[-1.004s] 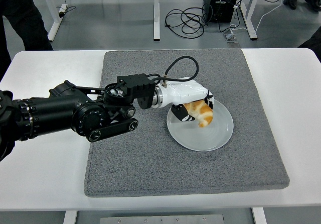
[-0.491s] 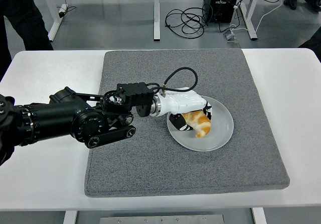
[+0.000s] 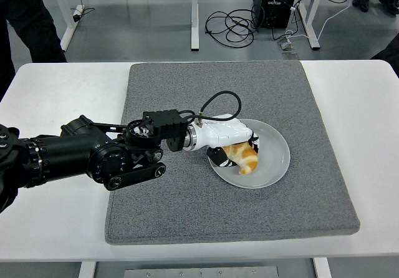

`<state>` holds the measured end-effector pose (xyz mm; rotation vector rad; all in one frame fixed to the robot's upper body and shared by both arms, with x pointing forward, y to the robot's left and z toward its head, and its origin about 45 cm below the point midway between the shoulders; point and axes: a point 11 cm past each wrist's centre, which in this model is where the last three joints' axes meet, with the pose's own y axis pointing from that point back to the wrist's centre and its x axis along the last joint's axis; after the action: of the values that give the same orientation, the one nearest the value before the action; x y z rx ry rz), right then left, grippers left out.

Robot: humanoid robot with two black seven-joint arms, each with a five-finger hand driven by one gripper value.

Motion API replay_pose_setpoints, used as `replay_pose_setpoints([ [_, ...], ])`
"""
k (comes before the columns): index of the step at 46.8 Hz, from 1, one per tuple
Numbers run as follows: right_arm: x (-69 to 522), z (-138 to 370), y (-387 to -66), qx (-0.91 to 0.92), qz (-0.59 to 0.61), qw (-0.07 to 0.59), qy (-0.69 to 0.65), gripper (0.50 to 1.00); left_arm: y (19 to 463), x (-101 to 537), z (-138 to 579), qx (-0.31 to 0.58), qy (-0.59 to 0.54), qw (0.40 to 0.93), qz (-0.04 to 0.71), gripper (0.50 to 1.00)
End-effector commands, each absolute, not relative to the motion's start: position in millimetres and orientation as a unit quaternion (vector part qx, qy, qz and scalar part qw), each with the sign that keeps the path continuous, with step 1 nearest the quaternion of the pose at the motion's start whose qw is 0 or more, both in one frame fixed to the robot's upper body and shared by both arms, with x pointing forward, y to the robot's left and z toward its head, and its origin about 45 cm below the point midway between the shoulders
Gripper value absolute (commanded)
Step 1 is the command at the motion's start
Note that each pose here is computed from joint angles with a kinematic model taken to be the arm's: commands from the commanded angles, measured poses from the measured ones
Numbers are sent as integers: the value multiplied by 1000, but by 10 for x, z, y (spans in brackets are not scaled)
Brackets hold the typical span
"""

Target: Place the bread on the plate

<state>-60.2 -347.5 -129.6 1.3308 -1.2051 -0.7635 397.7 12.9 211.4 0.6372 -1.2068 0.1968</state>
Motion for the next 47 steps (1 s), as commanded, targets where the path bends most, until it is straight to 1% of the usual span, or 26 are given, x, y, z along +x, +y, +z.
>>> replay_pose_setpoints([
  [1, -602, -1296, -3475, 565, -324, 561, -511, 1000, 124, 3984, 2125, 292, -547, 778, 100, 915],
  [2, -602, -1296, -3475, 565, -324, 561, -511, 1000, 124, 3986, 2127, 291, -543, 781, 103, 939],
  [4, -602, -1296, -3475, 565, -324, 561, -511, 1000, 127, 3991, 2130, 291, -532, 788, 108, 964],
  [8, -602, -1296, -3475, 565, -324, 561, -511, 1000, 117, 4002, 2162, 289, -526, 793, 110, 974],
  [20, -602, -1296, -3475, 565, -324, 561, -511, 1000, 29, 4023, 2351, 278, -543, 786, 104, 975],
  [34, -611, -1295, -3475, 564, -325, 561, -512, 1000, -206, 3886, 2651, 252, -569, 780, 70, 975],
  [41, -602, -1296, -3474, 565, -324, 561, -511, 1000, -300, 3962, 2976, 239, -592, 766, 79, 975],
  [47, -602, -1296, -3475, 565, -324, 561, -511, 1000, -406, 4032, 3372, 219, -595, 767, 104, 975],
])
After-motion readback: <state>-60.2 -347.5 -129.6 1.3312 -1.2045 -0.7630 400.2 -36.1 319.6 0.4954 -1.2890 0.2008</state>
